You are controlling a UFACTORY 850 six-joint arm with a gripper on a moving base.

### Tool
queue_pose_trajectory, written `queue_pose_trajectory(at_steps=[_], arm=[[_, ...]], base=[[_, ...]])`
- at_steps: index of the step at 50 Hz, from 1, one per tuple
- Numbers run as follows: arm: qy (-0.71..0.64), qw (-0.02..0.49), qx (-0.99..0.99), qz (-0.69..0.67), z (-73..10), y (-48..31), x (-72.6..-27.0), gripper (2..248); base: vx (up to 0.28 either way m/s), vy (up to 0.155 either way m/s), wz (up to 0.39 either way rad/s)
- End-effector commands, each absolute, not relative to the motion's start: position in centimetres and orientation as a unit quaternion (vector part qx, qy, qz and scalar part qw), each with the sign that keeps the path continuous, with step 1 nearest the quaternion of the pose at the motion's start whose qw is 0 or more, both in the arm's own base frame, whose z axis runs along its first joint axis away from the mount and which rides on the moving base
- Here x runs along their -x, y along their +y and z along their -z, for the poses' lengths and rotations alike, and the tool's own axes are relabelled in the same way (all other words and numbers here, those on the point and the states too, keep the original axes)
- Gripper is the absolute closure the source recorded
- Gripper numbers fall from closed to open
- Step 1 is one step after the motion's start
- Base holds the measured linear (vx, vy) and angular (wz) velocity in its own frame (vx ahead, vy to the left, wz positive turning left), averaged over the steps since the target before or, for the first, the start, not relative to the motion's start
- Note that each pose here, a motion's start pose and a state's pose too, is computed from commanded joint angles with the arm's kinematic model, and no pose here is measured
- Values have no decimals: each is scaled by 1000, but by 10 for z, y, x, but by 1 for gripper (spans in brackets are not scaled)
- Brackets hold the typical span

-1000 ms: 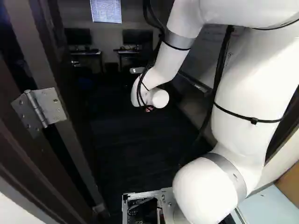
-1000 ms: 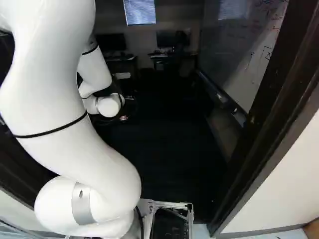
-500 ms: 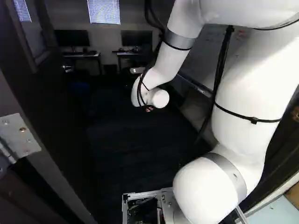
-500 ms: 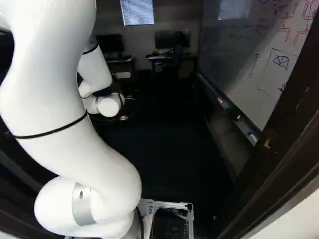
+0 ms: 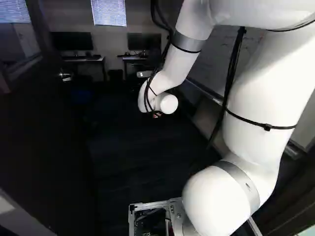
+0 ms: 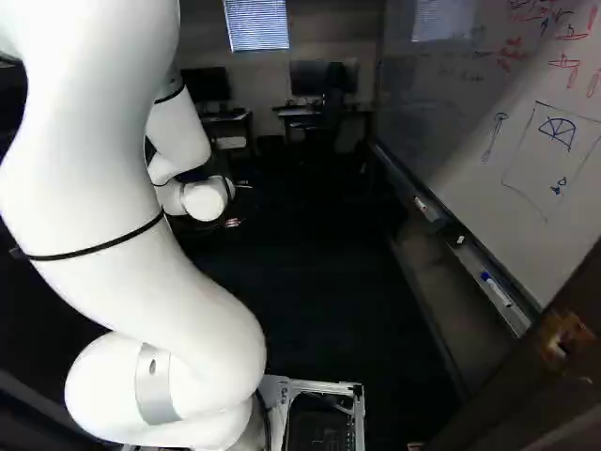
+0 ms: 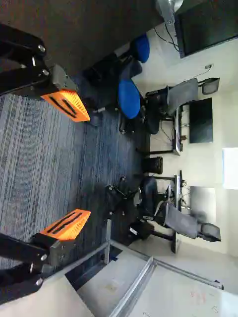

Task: Open the door and move inside

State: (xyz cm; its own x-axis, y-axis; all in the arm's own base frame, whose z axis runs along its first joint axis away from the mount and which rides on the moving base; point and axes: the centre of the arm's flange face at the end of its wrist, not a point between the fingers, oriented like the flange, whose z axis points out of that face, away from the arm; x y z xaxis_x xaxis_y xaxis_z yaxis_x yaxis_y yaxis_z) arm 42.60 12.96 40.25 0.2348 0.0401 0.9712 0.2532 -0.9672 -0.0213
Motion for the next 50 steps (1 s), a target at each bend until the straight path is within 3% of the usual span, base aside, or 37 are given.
queue_pose_trajectory(at_steps=[14, 50], arm=[[-94, 87, 781, 611, -403, 130, -426, 3], [-94, 87, 781, 611, -403, 130, -426, 3]], base=[[227, 3, 3], [226, 29, 134]])
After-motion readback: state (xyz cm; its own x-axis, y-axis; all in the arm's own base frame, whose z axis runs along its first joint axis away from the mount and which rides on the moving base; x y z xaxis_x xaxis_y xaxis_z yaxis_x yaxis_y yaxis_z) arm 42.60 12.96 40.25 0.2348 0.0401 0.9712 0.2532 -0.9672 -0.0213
